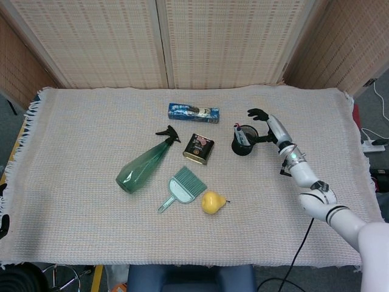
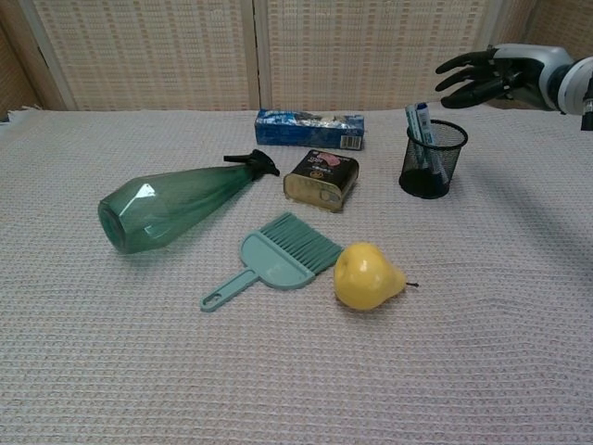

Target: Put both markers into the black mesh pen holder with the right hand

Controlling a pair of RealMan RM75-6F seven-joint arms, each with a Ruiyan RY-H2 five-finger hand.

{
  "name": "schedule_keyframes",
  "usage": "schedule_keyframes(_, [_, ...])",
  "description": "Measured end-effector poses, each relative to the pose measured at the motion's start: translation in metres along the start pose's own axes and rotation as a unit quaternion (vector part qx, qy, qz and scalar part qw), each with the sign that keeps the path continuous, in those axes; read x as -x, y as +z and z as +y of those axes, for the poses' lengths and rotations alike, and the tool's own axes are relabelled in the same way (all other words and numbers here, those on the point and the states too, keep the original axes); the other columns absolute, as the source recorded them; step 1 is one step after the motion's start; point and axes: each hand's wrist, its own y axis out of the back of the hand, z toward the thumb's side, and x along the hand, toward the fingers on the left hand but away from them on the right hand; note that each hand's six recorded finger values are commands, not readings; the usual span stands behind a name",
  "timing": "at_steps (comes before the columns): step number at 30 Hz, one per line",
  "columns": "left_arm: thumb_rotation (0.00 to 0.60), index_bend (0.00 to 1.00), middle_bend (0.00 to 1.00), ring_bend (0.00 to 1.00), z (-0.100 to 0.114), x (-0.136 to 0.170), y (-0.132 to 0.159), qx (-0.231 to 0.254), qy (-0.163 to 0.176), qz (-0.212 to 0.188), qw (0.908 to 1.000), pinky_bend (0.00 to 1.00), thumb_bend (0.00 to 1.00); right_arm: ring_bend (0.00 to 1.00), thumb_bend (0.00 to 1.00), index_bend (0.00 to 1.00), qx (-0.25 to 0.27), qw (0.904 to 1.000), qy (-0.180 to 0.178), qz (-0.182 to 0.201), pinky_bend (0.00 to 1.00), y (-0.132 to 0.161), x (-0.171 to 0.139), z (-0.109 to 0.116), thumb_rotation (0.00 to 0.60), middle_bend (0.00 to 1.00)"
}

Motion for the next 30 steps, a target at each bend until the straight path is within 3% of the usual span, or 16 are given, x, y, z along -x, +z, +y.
schedule_keyframes(5, [0.6,0.1,0.0,0.0,0.0,0.0,0.001,-0.001,-0.001,-0.001,1.0,0.1,0.5,0.14,0.21,0.11,-0.002,1.0,0.002,0.009,0.09,0.002,-0.005,0.002,0.6,0.16])
schedule_keyframes(8, [0.6,0.1,0.0,0.0,0.0,0.0,0.001,0.0,-0.001,-0.004,1.0,0.1,0.5,0.15,0.21,0.12,0.002,0.9993,-0.001,0.037,0.09,0.013,-0.013,0.005,0.6,0.16])
schedule_keyframes(12, [0.6,0.1,0.0,0.0,-0.001,0.0,0.002,0.0,-0.001,-0.006,1.0,0.1,0.5,0.17,0.25,0.24,0.001,0.9954,-0.004,0.096,0.11,0.035,-0.031,0.01,0.6,0.16])
schedule_keyframes(16, [0.6,0.1,0.0,0.0,0.0,0.002,0.007,0.002,0.0,-0.014,0.9999,0.1,0.5,0.19,0.28,0.28,-0.048,0.9873,-0.014,0.151,0.13,0.055,-0.064,0.016,0.6,0.16])
schedule_keyframes(20, [0.6,0.1,0.0,0.0,0.003,0.005,0.011,0.003,0.005,-0.021,0.9998,0.1,0.5,0.2,0.27,0.3,-0.131,0.9772,-0.034,0.164,0.14,0.062,-0.103,0.016,0.6,0.16])
schedule_keyframes(23, [0.6,0.1,0.0,0.0,0.004,0.006,0.014,0.003,0.006,-0.027,0.9996,0.1,0.5,0.21,0.27,0.33,-0.215,0.9616,-0.065,0.158,0.14,0.063,-0.134,0.018,0.6,0.16])
schedule_keyframes(26, [0.6,0.1,0.0,0.0,0.004,0.008,0.016,0.003,0.004,-0.032,0.9995,0.1,0.5,0.21,0.27,0.35,-0.304,0.9372,-0.102,0.137,0.15,0.057,-0.166,0.02,0.6,0.16])
schedule_keyframes(30, [0.6,0.1,0.0,0.0,0.0,0.007,0.017,0.004,-0.003,-0.034,0.9994,0.1,0.5,0.21,0.27,0.36,-0.404,0.9007,-0.14,0.077,0.15,0.034,-0.217,0.017,0.6,0.16])
